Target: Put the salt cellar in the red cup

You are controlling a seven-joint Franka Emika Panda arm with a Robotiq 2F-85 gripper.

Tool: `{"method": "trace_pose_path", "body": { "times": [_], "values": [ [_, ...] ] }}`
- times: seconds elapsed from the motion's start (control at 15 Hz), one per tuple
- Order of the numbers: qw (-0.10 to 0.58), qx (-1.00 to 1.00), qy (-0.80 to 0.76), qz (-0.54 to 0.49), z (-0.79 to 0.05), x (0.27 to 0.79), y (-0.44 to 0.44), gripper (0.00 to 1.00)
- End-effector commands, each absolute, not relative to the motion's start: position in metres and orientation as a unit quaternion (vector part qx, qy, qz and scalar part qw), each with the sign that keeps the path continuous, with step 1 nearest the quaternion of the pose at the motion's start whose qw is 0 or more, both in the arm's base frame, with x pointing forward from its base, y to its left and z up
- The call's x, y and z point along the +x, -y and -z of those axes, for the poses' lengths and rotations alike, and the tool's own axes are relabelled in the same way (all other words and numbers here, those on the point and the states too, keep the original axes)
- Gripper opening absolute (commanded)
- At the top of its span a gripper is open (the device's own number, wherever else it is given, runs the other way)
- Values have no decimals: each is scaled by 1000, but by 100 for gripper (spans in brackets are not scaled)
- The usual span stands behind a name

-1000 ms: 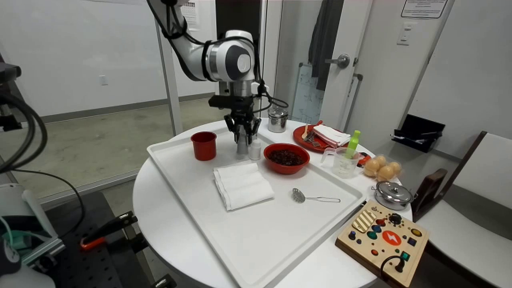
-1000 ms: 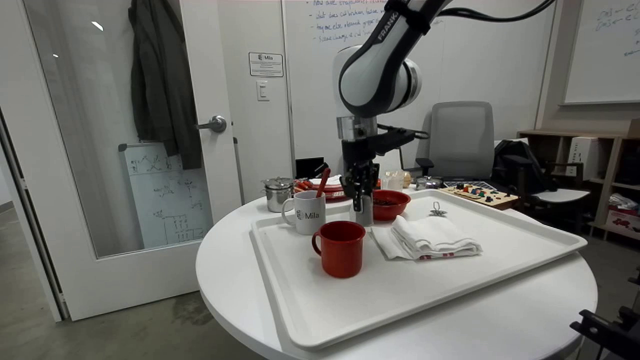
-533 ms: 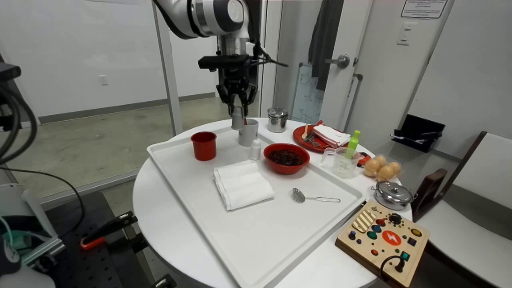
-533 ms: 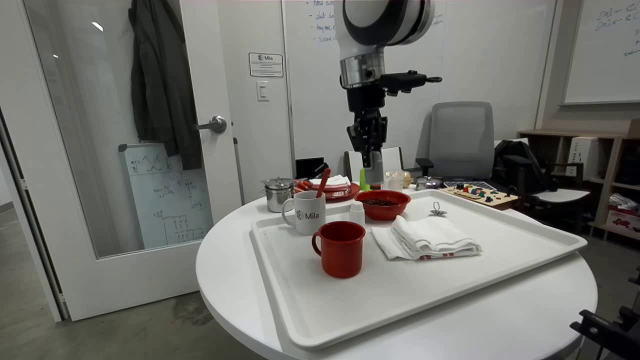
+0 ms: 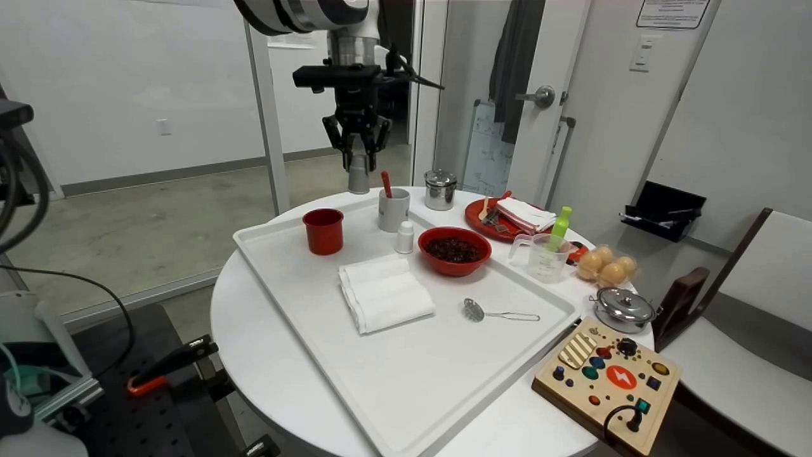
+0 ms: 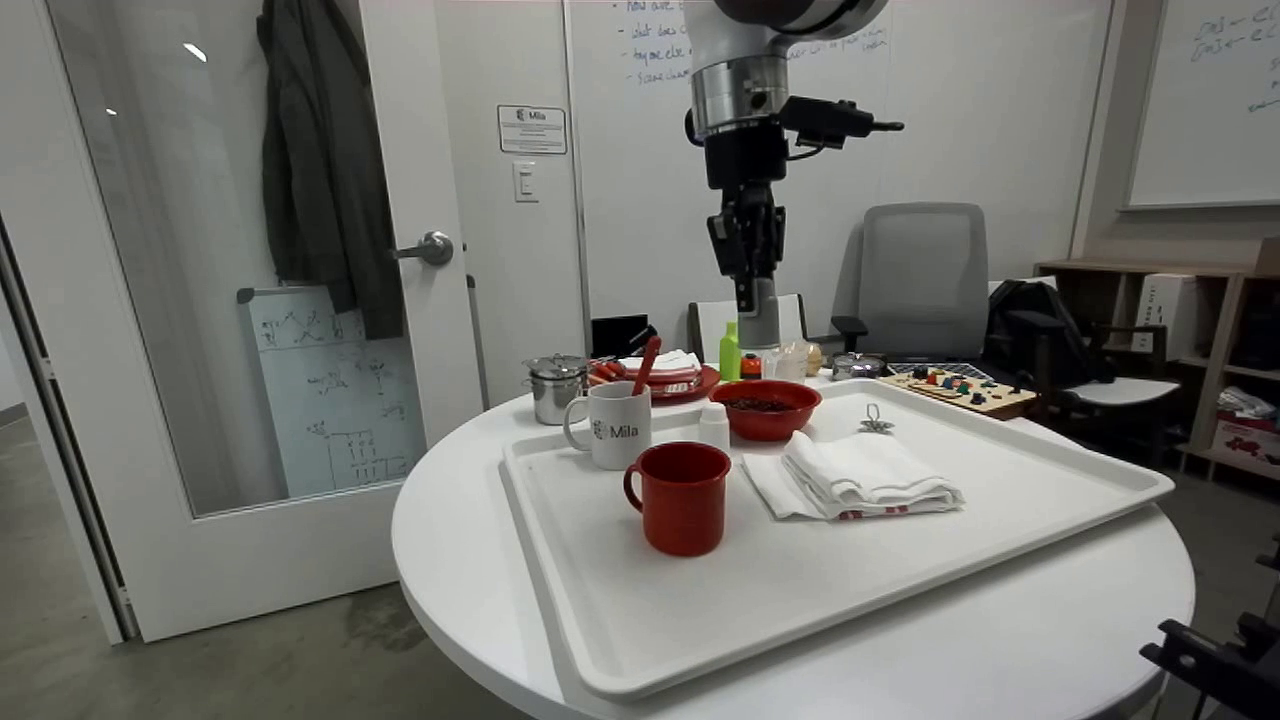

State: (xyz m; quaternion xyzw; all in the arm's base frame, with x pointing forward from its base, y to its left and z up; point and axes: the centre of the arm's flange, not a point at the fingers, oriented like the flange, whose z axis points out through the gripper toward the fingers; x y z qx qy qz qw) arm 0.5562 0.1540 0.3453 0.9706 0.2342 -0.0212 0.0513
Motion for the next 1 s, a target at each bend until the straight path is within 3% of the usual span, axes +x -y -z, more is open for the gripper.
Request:
{"method": "trace_pose_path", "body": {
  "times": [0.0, 0.2, 0.27, 0.6, 0.93],
  "values": [
    [31, 966, -257, 28, -354, 543, -148, 17],
    [28, 961, -275, 34, -354, 542, -146, 17],
    [29, 959, -278, 35, -338, 515, -186, 17],
    [41, 945, -319, 56, -310, 485, -260, 17],
    [50, 937, -343, 38, -303, 471, -291, 17]
  ]
}}
